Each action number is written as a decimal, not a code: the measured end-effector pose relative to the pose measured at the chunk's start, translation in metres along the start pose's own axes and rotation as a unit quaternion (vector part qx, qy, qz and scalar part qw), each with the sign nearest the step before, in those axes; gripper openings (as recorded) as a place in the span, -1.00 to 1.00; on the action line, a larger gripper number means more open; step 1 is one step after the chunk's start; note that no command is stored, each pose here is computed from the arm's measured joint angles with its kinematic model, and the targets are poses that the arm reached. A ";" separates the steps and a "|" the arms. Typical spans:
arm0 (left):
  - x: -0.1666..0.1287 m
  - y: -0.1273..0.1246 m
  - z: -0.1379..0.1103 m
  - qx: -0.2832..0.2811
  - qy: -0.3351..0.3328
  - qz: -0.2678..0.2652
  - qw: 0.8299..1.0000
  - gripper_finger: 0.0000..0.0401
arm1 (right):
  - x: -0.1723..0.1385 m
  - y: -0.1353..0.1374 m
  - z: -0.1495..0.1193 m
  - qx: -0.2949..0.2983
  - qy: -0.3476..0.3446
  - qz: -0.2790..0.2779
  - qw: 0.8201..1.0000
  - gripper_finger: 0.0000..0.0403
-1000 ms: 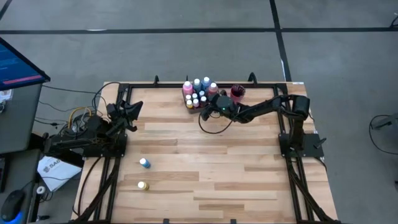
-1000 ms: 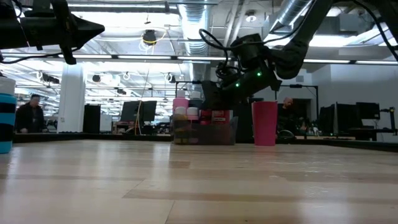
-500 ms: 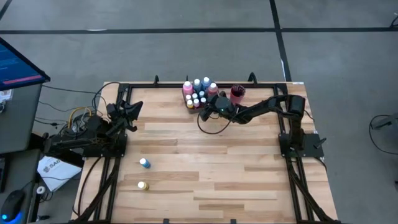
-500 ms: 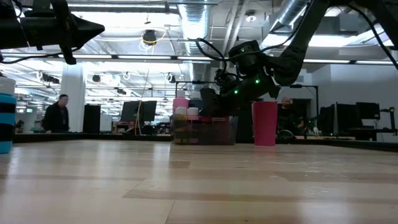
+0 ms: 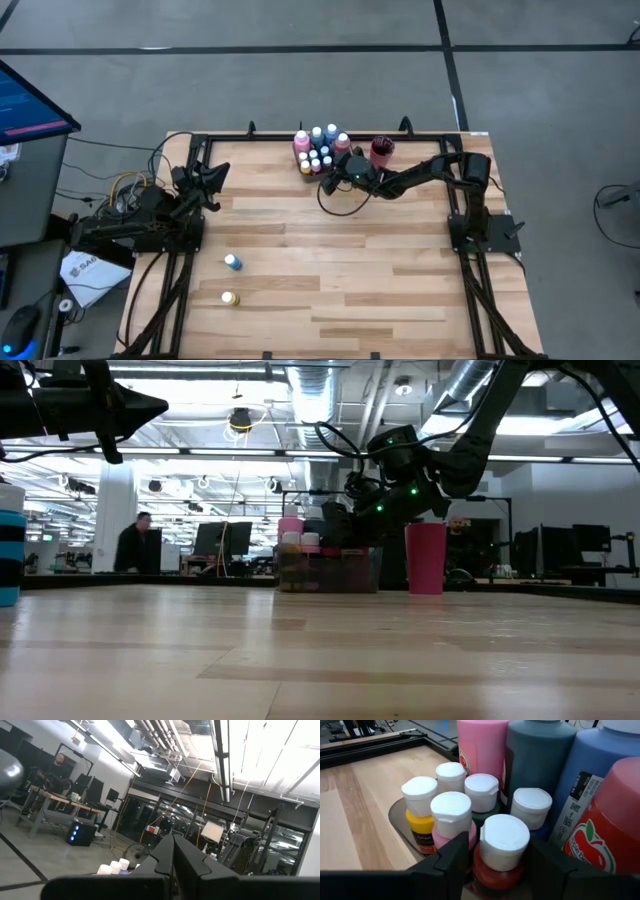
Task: Pick & Place Paint Supplies
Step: Put the red paint bottle into the gray bin, then put the light blue paint bottle into the gray bin
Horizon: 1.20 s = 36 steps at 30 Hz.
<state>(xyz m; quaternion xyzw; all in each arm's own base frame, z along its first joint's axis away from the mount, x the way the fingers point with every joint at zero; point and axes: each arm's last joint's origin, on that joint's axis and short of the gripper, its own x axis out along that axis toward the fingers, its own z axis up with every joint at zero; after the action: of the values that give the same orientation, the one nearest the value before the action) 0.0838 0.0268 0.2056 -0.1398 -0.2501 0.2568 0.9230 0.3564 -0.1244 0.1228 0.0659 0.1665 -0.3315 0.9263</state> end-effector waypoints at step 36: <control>0.000 0.000 0.000 0.000 0.000 0.000 1.000 -0.99 | -0.019 0.002 0.051 -0.067 0.007 0.002 0.998 0.18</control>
<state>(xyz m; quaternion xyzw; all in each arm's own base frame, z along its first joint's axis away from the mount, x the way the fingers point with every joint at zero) 0.0838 0.0268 0.2056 -0.1398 -0.2502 0.2569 0.9230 0.3571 -0.1230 0.1770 0.0064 0.1945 -0.3174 0.9281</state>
